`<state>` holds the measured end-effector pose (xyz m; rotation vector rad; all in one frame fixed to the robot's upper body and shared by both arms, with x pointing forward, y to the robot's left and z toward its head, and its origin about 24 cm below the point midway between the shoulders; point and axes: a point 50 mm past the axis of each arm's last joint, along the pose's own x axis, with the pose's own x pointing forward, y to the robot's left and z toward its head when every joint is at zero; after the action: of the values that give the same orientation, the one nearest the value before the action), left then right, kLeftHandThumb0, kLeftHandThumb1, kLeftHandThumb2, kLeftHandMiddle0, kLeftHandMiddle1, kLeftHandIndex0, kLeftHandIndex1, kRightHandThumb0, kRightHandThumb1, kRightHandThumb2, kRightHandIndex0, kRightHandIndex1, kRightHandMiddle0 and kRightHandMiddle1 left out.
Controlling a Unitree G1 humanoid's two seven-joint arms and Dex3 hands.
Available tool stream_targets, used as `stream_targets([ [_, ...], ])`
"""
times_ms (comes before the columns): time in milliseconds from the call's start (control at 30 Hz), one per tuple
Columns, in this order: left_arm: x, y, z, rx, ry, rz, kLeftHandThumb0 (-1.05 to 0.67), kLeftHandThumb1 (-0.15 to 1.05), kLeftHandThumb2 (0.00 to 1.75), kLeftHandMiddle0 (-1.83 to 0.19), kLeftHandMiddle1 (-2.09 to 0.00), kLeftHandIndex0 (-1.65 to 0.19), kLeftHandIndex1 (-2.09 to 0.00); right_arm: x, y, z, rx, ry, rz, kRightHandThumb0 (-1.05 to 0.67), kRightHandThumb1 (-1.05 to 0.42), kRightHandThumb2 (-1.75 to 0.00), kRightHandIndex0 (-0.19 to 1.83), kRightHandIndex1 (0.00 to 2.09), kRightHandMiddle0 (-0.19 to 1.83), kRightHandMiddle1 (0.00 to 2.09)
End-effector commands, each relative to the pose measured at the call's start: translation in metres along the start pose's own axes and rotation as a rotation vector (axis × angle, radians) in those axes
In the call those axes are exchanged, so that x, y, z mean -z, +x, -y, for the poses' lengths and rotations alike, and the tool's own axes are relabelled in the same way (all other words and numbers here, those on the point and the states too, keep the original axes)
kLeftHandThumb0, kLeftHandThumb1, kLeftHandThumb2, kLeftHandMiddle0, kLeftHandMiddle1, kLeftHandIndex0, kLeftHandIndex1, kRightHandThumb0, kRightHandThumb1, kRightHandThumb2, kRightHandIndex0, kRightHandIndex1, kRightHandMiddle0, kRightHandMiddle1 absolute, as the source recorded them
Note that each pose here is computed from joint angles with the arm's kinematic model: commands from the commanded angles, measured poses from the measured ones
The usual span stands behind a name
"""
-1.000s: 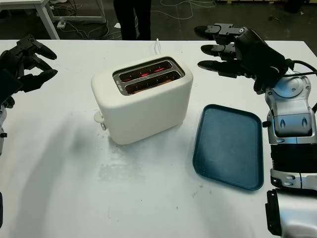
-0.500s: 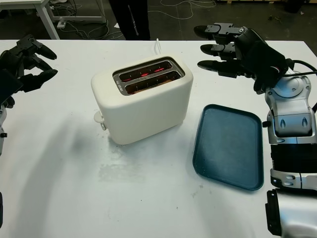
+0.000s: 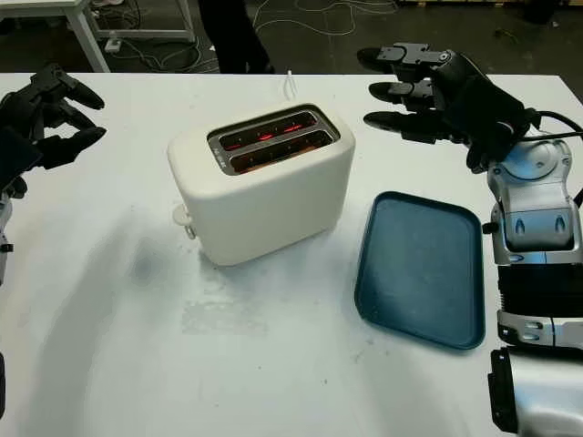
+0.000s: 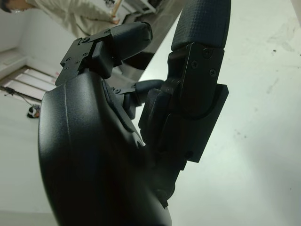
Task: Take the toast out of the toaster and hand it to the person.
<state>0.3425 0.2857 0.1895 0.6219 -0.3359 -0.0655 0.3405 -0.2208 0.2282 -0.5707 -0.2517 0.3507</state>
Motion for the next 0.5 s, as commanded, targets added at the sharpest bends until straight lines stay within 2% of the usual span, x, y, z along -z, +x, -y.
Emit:
stream_targets([
  [0,-0.0030,0.0015,-0.0030,-0.014,0.008,0.015,-1.05,0.92,0.20,-0.25,-1.61,-0.17,-1.56,-0.0031,-0.0006,0.0013,0.011,-0.006,0.019,-0.22,-0.92,-0.07,0.52,0.01,0.49,0.01],
  [467,-0.0027,0.0010,-0.0040,-0.015,-0.002,0.019,-1.05,0.92,0.20,-0.28,-1.60,-0.20,-1.55,-0.0029,-0.0003,0.0004,0.014,-0.002,0.011,-0.21,-0.92,-0.07,0.52,0.01,0.50,0.01],
])
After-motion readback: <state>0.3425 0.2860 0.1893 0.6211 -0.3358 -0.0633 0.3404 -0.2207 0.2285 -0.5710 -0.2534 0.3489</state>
